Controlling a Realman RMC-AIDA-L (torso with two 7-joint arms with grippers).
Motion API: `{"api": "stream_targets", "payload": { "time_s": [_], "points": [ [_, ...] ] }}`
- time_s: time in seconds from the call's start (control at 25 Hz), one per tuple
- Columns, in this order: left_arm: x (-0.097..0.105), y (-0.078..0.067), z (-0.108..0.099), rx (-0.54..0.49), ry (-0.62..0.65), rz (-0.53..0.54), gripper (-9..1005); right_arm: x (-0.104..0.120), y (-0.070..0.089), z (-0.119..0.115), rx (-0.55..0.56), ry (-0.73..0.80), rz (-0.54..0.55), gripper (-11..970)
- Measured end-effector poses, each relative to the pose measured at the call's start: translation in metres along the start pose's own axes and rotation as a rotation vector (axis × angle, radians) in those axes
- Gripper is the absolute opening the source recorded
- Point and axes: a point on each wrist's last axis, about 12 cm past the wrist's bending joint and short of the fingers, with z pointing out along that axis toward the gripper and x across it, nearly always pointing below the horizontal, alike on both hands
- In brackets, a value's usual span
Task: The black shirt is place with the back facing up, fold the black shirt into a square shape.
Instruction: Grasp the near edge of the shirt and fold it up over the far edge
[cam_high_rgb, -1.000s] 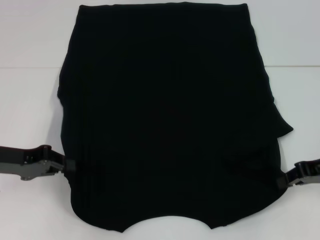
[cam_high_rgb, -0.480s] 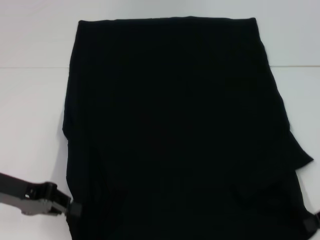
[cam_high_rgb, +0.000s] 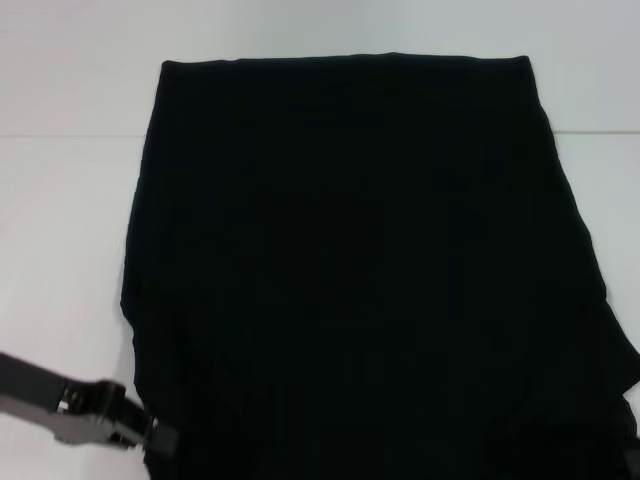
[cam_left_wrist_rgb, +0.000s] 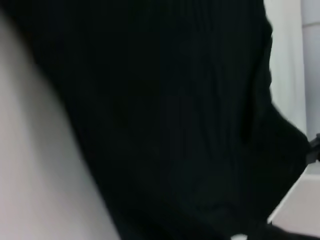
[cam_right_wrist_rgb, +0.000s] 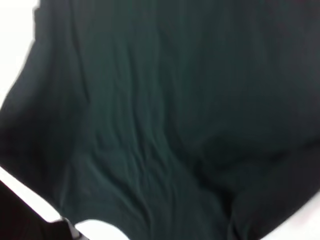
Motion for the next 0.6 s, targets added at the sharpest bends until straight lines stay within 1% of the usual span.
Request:
{"api": "stream_targets", "payload": {
  "time_s": [0.2, 0.44, 0.6],
  "points": [
    [-0.018, -0.006, -0.003, 0.018, -0.097, 0.002, 79, -0.021, 0.004, -0.01, 0.017, -0.082, -0.037, 65],
    [-0.045, -0.008, -0.006, -0.023, -0.229, -0.026, 88, -0.053, 0.01, -0.028, 0.089, -0.189, -0.068, 65],
    [-0.066, -0.013, -0.009, -0.052, -0.328, -0.018, 93, -0.073, 0.015, -0.04, 0.13, -0.264, -0.094, 65]
  ]
}}
